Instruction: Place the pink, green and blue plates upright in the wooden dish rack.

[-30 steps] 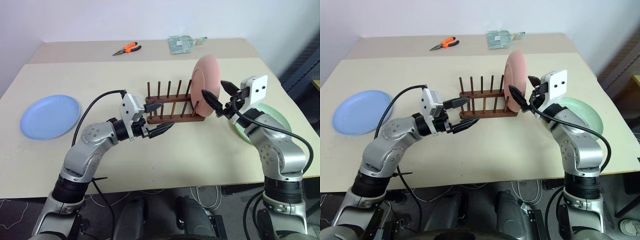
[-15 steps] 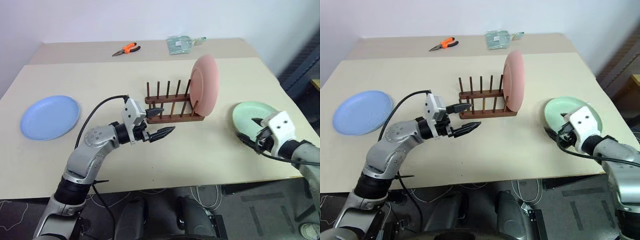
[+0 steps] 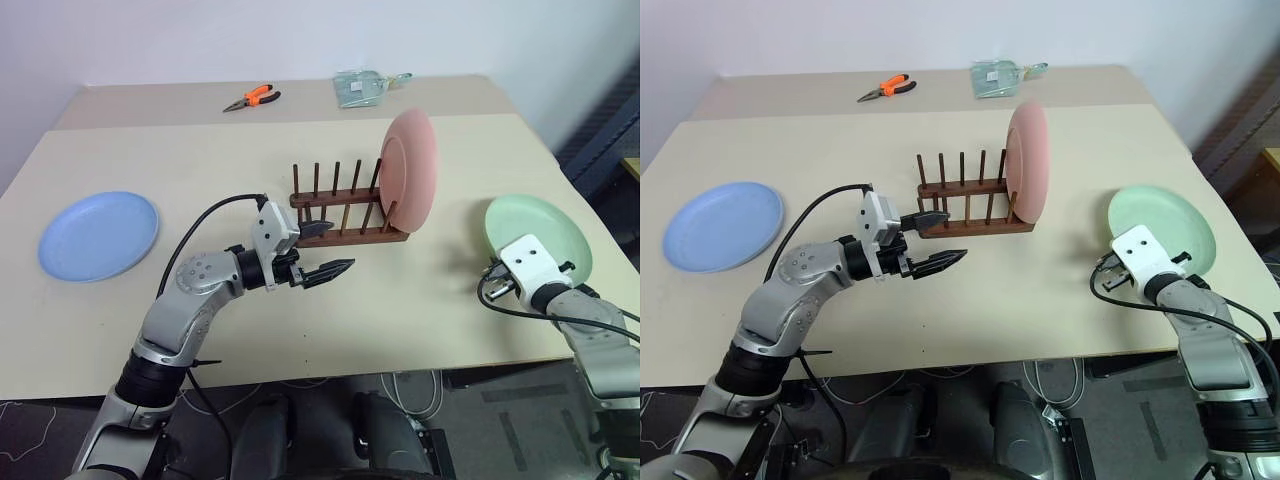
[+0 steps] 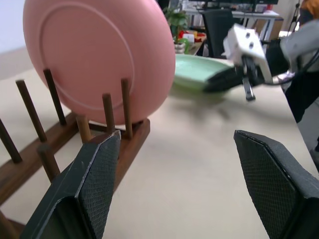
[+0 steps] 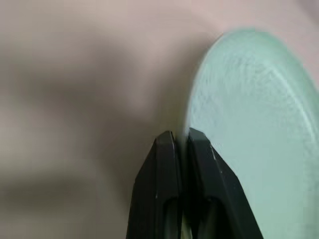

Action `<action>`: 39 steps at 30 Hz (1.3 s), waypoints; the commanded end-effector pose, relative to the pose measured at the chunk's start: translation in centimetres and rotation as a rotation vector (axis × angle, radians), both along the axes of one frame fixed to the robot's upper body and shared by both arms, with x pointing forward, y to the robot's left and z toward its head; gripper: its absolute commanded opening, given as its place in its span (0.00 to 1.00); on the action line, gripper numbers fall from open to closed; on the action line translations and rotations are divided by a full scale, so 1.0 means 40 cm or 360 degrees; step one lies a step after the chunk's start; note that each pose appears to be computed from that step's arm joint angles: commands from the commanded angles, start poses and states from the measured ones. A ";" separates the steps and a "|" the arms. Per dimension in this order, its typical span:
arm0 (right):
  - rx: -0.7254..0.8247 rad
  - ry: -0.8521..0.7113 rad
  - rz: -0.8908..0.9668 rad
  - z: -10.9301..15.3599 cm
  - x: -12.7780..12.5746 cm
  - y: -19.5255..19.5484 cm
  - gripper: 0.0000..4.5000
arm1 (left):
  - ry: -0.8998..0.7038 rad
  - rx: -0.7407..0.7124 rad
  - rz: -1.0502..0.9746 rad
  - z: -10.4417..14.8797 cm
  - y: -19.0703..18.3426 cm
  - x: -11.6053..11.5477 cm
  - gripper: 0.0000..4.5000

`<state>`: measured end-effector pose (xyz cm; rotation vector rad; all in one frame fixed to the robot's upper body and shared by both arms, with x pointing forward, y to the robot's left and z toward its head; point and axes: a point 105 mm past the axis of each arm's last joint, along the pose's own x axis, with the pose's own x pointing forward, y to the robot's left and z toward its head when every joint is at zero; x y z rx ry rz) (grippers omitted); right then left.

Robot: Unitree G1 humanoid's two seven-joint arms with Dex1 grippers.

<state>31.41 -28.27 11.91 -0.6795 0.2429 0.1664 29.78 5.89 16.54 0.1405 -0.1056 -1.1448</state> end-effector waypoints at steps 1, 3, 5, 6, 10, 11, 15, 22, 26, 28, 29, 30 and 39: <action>0.0025 -0.0572 0.0142 0.242 0.018 0.054 0.01 | -0.0119 -0.0039 0.0149 0.031 0.041 0.033 0.83; 0.0209 -0.0837 0.0274 0.368 0.008 0.103 0.01 | -0.0147 -0.0058 0.0262 0.036 0.067 0.060 0.83; 0.0518 -0.1026 0.0454 0.474 -0.018 0.157 0.01 | -0.0172 -0.0062 0.0333 0.037 0.088 0.077 0.83; 0.0728 -0.1066 0.0613 0.520 -0.039 0.197 0.01 | -0.0183 -0.0059 0.0363 0.036 0.100 0.084 0.83; 0.1241 -0.0976 0.1196 0.598 -0.131 0.328 0.01 | -0.0203 -0.0033 0.0424 0.027 0.130 0.097 0.83; 0.1383 -0.0899 0.1338 0.601 -0.150 0.363 0.01 | -0.0205 -0.0024 0.0431 0.023 0.135 0.097 0.83; 0.1827 -0.0630 0.1552 0.586 -0.164 0.442 0.01 | -0.0204 -0.0021 0.0435 0.016 0.136 0.090 0.83; 0.2049 -0.0265 0.1382 0.484 -0.067 0.516 0.01 | -0.0187 -0.0011 0.0429 0.004 0.127 0.074 0.83; 0.2103 -0.0190 0.1282 0.450 -0.022 0.518 0.01 | -0.0186 -0.0014 0.0433 0.006 0.126 0.069 0.83; 0.2139 -0.0151 0.1236 0.437 -0.004 0.516 0.01 | -0.0183 -0.0013 0.0430 0.004 0.125 0.065 0.83; 0.2147 -0.0144 0.1202 0.431 0.007 0.513 0.01 | -0.0181 -0.0012 0.0428 0.004 0.124 0.063 0.83; 0.2149 -0.0140 0.1174 0.426 0.015 0.511 0.01 | -0.0180 -0.0011 0.0427 0.003 0.123 0.062 0.83; 0.2151 -0.0110 0.1038 0.392 0.059 0.488 0.23 | -0.0150 -0.0009 0.0408 0.002 0.121 0.053 0.83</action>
